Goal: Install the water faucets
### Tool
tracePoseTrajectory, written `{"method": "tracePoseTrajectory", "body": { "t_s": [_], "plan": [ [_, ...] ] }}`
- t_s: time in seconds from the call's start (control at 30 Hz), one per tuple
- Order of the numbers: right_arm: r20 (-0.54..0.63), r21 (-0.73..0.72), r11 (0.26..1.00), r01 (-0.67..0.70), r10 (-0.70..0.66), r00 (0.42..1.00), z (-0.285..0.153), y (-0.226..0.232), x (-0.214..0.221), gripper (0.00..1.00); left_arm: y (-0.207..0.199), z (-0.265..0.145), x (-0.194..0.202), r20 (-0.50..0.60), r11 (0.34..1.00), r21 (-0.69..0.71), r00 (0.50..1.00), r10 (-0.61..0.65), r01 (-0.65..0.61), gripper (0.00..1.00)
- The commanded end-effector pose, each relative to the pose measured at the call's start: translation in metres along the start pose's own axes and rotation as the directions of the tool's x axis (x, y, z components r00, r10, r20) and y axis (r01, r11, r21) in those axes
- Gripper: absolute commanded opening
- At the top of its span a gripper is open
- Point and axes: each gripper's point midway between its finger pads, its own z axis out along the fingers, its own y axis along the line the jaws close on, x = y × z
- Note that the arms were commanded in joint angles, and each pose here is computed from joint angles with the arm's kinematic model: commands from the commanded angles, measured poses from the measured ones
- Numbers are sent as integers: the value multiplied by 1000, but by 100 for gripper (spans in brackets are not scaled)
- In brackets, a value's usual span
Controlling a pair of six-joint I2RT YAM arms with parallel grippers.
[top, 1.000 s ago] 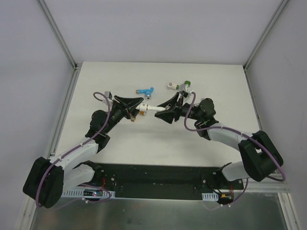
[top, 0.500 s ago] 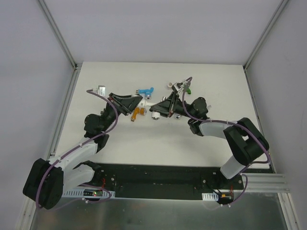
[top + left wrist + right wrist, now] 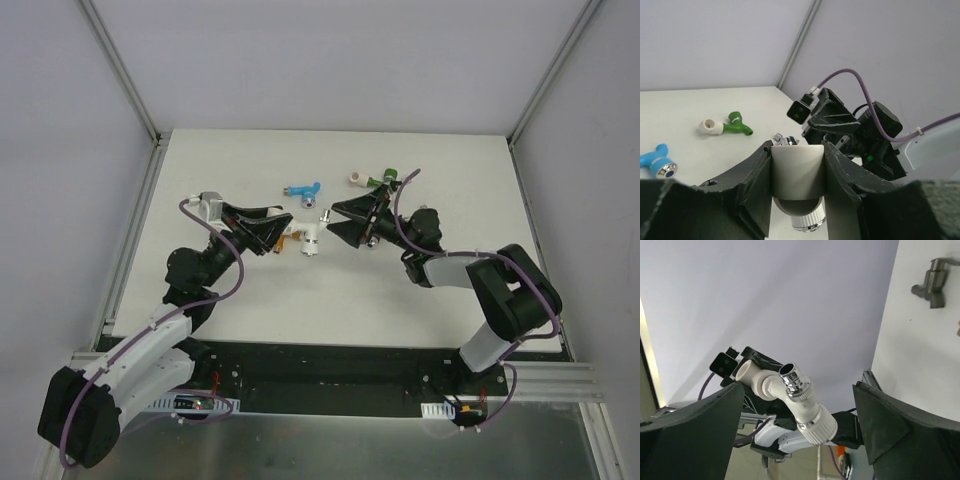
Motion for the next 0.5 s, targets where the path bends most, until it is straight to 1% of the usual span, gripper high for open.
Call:
{"method": "tracePoseTrajectory", "body": {
  "t_s": [0.0,0.03,0.13,0.2,0.27,0.3,0.33,0.4,0.47],
  "plan": [
    [77,-103,949,296,-289,954,-16,31,-7,99,1,-2,-37,44,992,-119,998,51,-45,0],
    [84,-87,938,336,-329,941,-18,28,-7,99,7,-5,-32,7,986,-164,999,36,-34,0],
    [90,-6,885,465,-463,882,-22,15,-9,99,11,-9,-34,-28,974,-224,999,16,-22,0],
    [82,34,825,563,-564,822,-23,10,-8,99,11,-10,-35,-47,970,-242,999,7,-18,0],
    [58,54,744,666,-668,742,-24,4,-1,99,12,-10,-36,-56,963,-268,998,-10,-5,0],
    [58,54,700,712,-714,698,-24,6,4,100,14,-10,-38,-56,958,-286,998,-21,4,0],
    [52,71,629,774,-777,627,-24,1,7,99,15,-10,-40,-56,953,-303,998,-36,17,0],
    [51,92,522,848,-853,519,-24,-3,15,99,16,-8,-43,-58,942,-333,996,-63,41,0],
    [50,99,388,916,-922,385,-24,-4,28,99,21,-8,-42,-72,926,-374,994,-85,52,0]
  ]
}}
